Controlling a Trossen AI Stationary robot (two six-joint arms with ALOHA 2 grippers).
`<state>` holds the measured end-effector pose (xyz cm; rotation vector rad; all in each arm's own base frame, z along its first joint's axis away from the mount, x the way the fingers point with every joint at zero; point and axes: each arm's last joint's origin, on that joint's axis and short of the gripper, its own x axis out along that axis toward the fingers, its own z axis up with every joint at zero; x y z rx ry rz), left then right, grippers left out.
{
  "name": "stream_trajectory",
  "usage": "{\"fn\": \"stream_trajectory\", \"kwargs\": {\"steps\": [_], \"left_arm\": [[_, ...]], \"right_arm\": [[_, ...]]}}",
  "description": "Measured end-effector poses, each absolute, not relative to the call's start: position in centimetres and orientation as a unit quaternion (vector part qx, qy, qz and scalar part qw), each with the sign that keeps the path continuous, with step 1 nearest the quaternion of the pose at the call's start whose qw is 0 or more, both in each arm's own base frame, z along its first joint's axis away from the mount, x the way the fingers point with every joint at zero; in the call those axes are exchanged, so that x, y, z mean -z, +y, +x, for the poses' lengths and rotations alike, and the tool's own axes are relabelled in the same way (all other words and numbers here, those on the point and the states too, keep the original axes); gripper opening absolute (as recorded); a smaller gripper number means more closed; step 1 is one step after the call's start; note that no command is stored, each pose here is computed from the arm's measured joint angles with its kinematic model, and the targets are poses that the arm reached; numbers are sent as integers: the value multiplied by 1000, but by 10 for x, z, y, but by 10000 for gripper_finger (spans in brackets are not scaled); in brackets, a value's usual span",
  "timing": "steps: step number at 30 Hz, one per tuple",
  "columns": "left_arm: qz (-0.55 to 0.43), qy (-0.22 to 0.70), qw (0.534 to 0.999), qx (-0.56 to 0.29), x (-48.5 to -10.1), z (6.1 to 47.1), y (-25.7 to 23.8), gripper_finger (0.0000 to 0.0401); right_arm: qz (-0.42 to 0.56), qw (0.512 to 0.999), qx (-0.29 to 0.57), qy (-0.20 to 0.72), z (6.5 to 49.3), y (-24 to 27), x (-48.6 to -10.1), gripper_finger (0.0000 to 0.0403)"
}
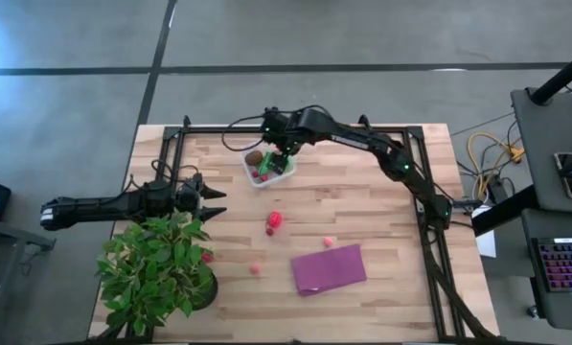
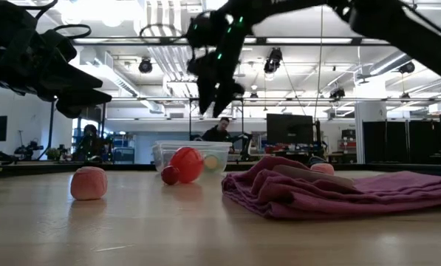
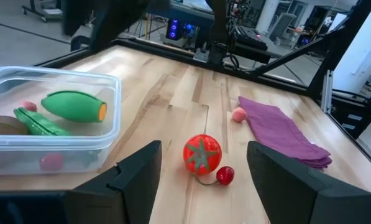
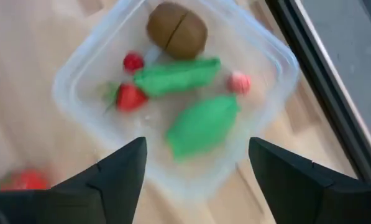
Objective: Pick and placing Produce into tupperware
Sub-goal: Put the top pink peach into the transparent bin
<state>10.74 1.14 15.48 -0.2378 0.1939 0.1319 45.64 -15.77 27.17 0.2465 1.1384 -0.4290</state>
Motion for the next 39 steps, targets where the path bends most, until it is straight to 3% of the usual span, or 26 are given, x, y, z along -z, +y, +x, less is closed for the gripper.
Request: {"fn": "stream_trajectory", "kwargs": {"steps": [6, 12, 15, 17, 21, 24, 31, 39], "left_arm": [[-118, 96, 986, -66, -155, 107, 11, 224], [-118, 96, 986, -66, -155, 107, 11, 224], [-118, 95, 986, -66, -155, 107, 11, 224], [-118, 96, 986, -66, -155, 107, 11, 224], [-118, 95, 986, -66, -155, 107, 11, 224], [-118, 96, 986, -66, -155, 107, 11, 224], [-118, 96, 986, -66, -155, 107, 11, 224], [-118, 95, 986, -66, -155, 107, 11, 224]], "right_arm": [[107, 746, 195, 628, 408, -120, -316, 270], [130, 723, 164, 658, 387, -70, -310, 271], [121, 699, 170, 684, 369, -40, -293, 269], [125, 712, 181, 667, 365, -24, -278, 269], [182, 726, 206, 631, 347, 3, -257, 269], [220, 704, 239, 631, 334, 16, -236, 267], [277, 667, 275, 635, 322, 32, -200, 266], [315, 673, 274, 611, 323, 35, -175, 267]]}}
